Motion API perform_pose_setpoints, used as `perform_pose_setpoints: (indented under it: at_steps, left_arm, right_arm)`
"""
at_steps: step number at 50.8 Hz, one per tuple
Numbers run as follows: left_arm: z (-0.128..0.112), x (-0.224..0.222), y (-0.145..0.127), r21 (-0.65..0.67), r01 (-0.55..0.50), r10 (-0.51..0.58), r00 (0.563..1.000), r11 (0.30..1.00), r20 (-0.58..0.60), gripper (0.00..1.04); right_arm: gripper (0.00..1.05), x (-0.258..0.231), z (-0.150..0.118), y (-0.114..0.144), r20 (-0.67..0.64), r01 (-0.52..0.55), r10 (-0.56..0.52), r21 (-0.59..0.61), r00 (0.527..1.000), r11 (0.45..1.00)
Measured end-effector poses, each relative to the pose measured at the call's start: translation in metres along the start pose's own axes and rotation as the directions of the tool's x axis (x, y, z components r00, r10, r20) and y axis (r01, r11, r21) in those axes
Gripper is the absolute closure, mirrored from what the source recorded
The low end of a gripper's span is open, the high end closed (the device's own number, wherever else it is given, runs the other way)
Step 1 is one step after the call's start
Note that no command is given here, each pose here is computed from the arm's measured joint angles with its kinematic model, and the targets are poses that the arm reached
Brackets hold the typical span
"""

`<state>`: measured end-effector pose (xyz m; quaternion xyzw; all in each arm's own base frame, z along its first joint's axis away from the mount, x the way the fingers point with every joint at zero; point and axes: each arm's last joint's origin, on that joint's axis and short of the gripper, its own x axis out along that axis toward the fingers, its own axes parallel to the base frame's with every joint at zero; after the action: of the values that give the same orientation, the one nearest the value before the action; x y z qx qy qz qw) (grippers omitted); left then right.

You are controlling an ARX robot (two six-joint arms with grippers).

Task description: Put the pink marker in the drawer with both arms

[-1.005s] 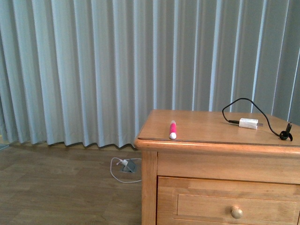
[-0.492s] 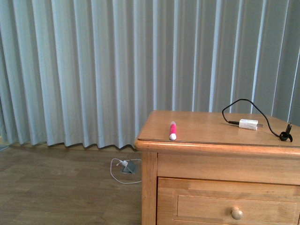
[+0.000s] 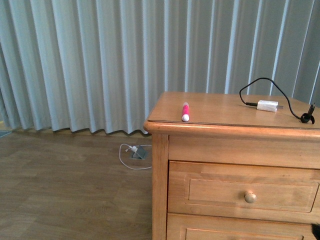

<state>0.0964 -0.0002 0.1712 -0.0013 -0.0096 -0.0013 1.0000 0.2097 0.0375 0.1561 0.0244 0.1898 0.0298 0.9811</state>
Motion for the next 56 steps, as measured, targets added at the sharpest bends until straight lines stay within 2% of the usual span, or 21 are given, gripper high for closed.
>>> perform_pose_setpoints:
  at_steps: [14, 31, 56]
  left_arm:
    - [0.0, 0.0, 0.0, 0.0, 0.0, 0.0, 1.0, 1.0, 0.0, 0.06]
    - [0.0, 0.0, 0.0, 0.0, 0.0, 0.0, 1.0, 1.0, 0.0, 0.06]
    - [0.0, 0.0, 0.0, 0.0, 0.0, 0.0, 1.0, 1.0, 0.0, 0.06]
  right_arm:
    - [0.08, 0.075, 0.009, 0.021, -0.046, 0.034, -0.035, -0.006, 0.998, 0.999]
    - [0.08, 0.151, 0.003, 0.042, -0.056, 0.084, -0.086, -0.026, 0.995, 0.996]
    - [0.08, 0.215, -0.003, 0.03, -0.044, 0.15, -0.15, -0.006, 0.988, 0.989]
